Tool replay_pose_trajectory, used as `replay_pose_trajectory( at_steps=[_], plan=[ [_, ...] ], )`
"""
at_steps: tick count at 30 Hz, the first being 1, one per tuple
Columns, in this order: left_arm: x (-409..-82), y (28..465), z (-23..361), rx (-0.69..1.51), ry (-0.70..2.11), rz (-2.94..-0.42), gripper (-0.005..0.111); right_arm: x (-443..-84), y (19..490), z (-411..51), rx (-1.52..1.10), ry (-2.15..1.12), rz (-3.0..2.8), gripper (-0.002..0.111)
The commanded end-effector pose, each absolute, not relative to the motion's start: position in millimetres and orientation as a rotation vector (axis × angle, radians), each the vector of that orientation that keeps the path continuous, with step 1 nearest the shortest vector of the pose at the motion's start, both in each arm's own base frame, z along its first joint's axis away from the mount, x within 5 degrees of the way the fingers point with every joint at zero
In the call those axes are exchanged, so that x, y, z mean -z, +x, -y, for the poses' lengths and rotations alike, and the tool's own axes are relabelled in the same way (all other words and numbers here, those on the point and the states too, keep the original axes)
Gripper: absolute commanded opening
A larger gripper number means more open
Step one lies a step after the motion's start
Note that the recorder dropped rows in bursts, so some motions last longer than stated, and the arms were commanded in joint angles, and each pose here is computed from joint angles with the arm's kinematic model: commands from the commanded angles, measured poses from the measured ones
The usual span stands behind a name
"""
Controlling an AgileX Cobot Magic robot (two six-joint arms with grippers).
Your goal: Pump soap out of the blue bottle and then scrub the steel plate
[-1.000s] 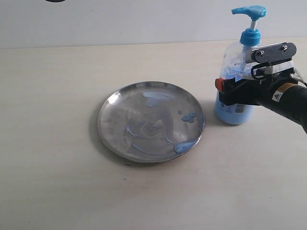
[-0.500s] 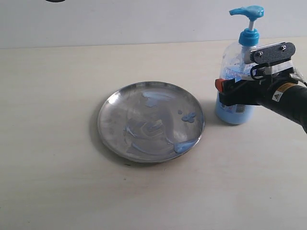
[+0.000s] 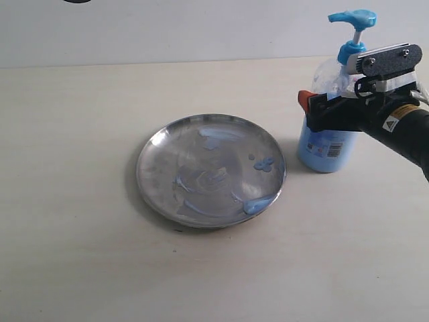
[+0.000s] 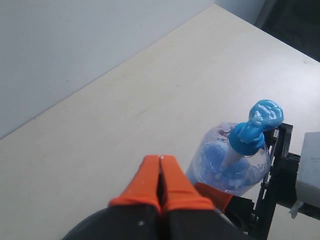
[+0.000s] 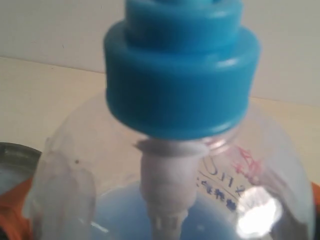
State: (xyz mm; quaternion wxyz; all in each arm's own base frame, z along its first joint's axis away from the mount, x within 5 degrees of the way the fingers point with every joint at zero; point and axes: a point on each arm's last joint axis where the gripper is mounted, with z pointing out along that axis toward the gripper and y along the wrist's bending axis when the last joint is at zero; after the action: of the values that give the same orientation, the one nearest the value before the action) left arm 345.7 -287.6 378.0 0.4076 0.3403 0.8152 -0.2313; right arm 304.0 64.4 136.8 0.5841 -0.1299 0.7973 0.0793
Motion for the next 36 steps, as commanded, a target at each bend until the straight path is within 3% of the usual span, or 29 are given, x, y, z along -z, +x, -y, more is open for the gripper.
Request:
replay_pose_trajectory(
  at_steps=[1,36],
  plan=[
    [-382.4,344.0,285.3,0.595,0.842,-2.050,0.000,-141.4,305.7,-64.5,-0.181,-0.310,-1.829,0.098],
    [-382.7,344.2,285.4,0.594,0.842,-2.046,0.000,-182.8,284.7,-61.9,-0.201,-0.311,-1.963,0.099]
  ],
)
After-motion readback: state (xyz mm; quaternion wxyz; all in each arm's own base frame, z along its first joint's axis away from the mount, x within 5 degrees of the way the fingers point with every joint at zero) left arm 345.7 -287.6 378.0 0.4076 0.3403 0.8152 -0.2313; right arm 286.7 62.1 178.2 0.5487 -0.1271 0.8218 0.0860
